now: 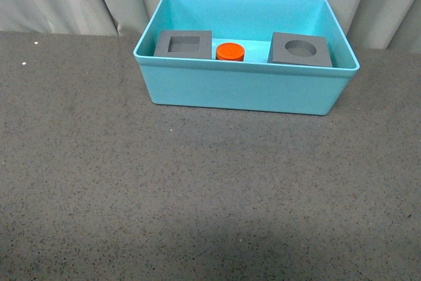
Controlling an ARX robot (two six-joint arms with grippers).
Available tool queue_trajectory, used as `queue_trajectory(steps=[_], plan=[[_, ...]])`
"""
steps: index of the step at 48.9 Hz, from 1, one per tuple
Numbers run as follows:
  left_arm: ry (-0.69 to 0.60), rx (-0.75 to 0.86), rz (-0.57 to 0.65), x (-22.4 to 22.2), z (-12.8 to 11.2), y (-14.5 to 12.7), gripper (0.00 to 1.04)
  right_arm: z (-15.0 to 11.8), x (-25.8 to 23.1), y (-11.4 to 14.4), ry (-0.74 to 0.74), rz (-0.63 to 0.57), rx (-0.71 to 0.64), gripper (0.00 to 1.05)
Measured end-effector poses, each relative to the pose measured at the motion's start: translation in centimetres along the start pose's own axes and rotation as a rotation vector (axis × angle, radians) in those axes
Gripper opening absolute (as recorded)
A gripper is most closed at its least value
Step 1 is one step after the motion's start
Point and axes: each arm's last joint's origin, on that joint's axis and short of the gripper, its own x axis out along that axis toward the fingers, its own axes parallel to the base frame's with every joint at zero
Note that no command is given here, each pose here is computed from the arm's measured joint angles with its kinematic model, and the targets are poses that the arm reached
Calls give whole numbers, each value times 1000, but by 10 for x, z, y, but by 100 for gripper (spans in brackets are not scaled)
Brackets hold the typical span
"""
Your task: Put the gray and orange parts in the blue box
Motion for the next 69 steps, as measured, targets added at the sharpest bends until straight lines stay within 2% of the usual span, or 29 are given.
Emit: queue_trajectory(steps=[39, 43, 52, 61, 69], plan=[[0, 0, 0, 0, 0, 0, 98, 0, -16, 0, -4, 1, 0, 0], [0, 0, 0, 0, 0, 0, 98, -4, -23, 0, 32, 4, 0, 0], [0, 0, 0, 0, 0, 0, 98, -2, -27, 0, 2, 3, -1, 1], [0, 0, 0, 0, 0, 0, 98, -2, -27, 0, 1, 3, -1, 35], [0, 0, 0, 0, 0, 0, 98, -2, -27, 0, 1, 3, -1, 71]])
